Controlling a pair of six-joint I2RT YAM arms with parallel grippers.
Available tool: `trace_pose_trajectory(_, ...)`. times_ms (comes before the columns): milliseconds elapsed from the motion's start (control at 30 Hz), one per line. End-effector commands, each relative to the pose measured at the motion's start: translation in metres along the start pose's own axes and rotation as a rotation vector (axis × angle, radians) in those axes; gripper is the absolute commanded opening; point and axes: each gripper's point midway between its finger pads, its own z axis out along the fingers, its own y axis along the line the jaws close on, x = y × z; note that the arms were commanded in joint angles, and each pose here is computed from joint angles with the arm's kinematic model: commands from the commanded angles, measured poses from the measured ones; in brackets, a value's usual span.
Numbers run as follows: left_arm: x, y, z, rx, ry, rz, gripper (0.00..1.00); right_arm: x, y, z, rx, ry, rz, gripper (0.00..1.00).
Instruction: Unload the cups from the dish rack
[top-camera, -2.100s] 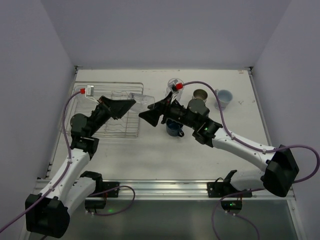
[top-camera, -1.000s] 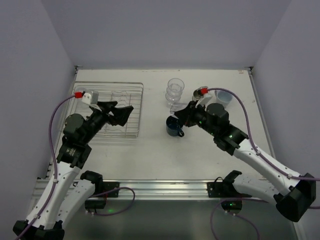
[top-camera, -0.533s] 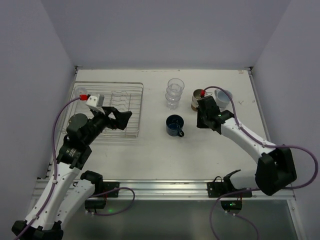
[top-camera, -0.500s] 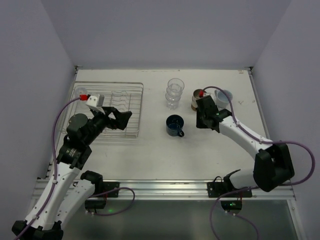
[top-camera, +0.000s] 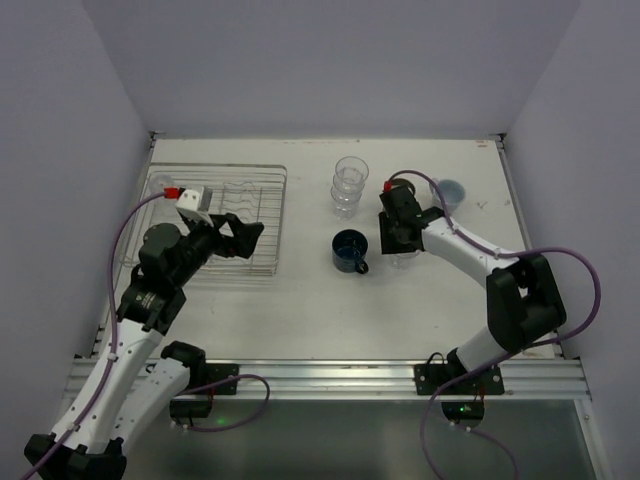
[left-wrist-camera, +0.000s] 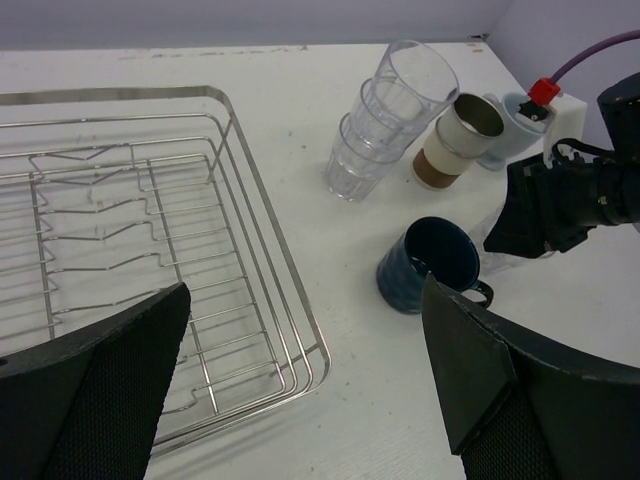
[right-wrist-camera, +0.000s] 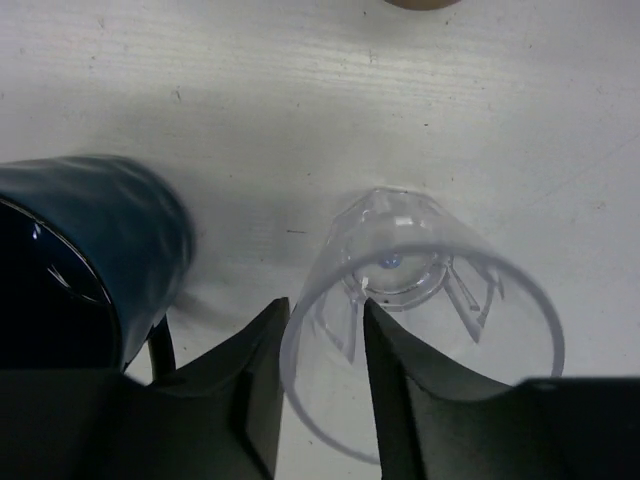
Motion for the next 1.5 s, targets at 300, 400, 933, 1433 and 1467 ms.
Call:
trace_pose_trajectory(300, -0.004, 0.045, 0.006, -0.246, -0.004, 0.009, 1.00, -0.043, 0.023, -0.053, -0.166, -0.194, 0.009, 0.54)
trace_pose_trajectory(400, -0.009, 0.053, 0.002, -0.301, -0.033, -0.025, 1.00, -0.056, 0.025, -0.091, -0.233, -0.333, 0.021, 0.65)
trace_pose_trajectory(933, -0.042, 0.109, 0.069, -0.591, -0.082, -0.162, 1.00, -0.040, 0.032, -0.182, -0.572, -0.806, 0.075, 0.81)
trace_pose_trajectory(1433, -0.015, 0.306, 0.055, -1.021, -0.045, -0.260, 1.00, -0.035, 0.017, -0.183, -0.531, -0.841, 0.130, 0.82)
trace_pose_trajectory(1467, -0.013, 0.312, 0.060, -1.009, -0.043, -0.267, 1.00, -0.034, 0.018, -0.182, -0.533, -0.837, 0.128, 0.82)
